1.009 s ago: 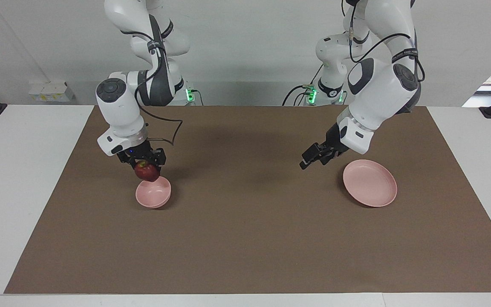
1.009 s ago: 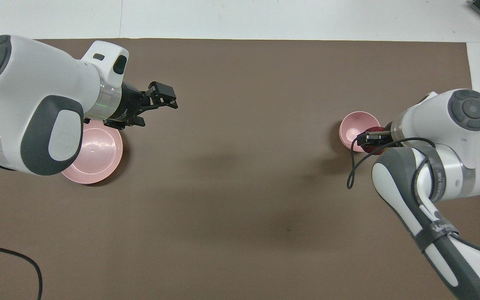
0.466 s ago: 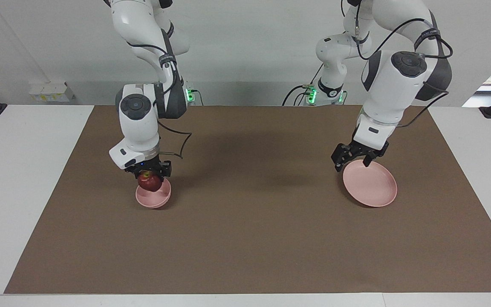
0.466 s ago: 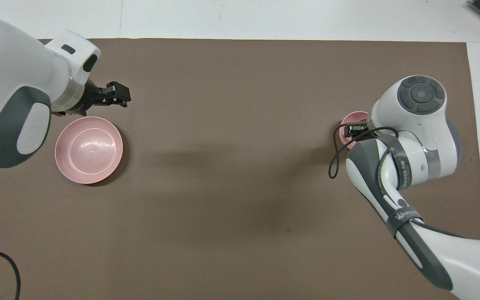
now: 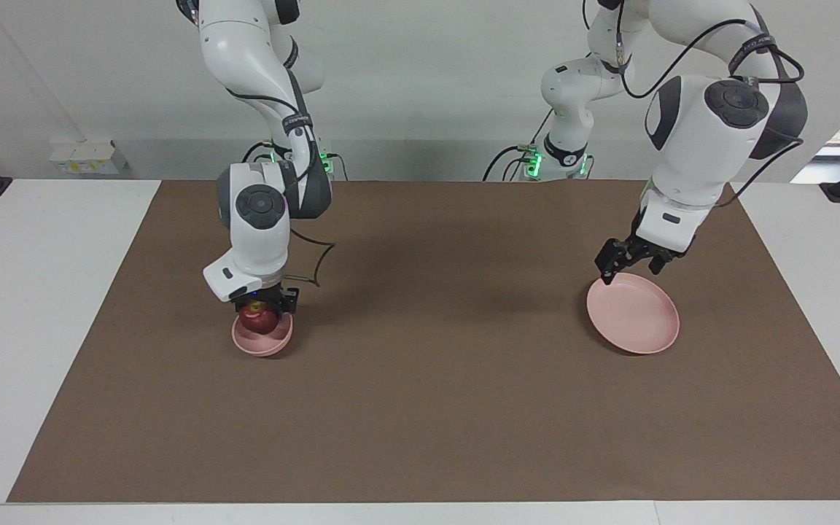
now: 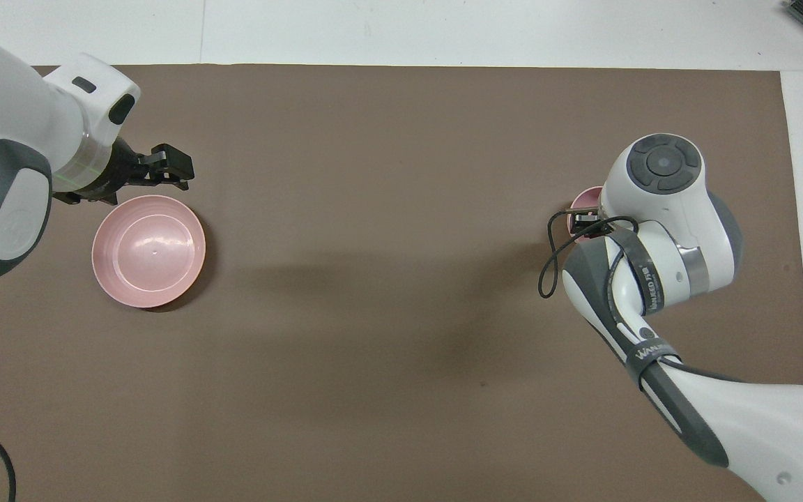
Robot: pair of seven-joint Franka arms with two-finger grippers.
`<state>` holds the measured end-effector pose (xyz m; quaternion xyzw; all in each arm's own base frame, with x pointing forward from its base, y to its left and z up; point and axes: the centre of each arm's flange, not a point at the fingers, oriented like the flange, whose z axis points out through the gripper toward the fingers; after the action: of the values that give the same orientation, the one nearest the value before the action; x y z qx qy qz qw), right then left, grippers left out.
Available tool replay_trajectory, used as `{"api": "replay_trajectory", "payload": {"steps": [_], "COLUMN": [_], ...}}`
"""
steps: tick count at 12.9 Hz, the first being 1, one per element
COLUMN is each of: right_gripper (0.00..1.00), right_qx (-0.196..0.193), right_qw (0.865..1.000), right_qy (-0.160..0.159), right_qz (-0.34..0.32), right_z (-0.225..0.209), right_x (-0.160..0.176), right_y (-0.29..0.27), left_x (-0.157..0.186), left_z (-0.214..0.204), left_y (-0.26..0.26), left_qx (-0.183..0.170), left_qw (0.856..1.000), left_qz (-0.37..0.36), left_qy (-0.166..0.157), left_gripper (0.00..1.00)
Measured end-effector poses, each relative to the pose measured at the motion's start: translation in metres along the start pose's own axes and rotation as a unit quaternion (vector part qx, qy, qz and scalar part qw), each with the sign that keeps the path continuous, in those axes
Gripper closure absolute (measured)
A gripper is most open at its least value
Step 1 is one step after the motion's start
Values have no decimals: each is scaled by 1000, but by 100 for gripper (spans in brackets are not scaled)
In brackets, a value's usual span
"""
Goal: Move apple from plate to bowl
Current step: 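Retract the left gripper while the right gripper moves the apple over the bowl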
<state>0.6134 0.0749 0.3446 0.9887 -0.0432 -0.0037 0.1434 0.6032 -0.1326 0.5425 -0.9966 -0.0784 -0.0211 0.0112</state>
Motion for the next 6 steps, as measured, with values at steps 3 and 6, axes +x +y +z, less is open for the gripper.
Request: {"api": "replay_trajectory", "payload": {"steps": [3,6], "right_gripper": [15,15], "right_qx": [0,-1], "right_qw": [1000,1000], "right_qy": [0,-4], "right_qz": [0,-1], "right_z": [3,10], "right_x": [1,1], "right_y": [0,-2], "left_x": [-26,-53], "left_z": [-30,-46], "left_y": [2,8], "left_qx": [17,18], "left_qw": [1000,1000], "left_qz": [1,1], "left_qy": [-7,-6], "left_gripper": [0,0]}}
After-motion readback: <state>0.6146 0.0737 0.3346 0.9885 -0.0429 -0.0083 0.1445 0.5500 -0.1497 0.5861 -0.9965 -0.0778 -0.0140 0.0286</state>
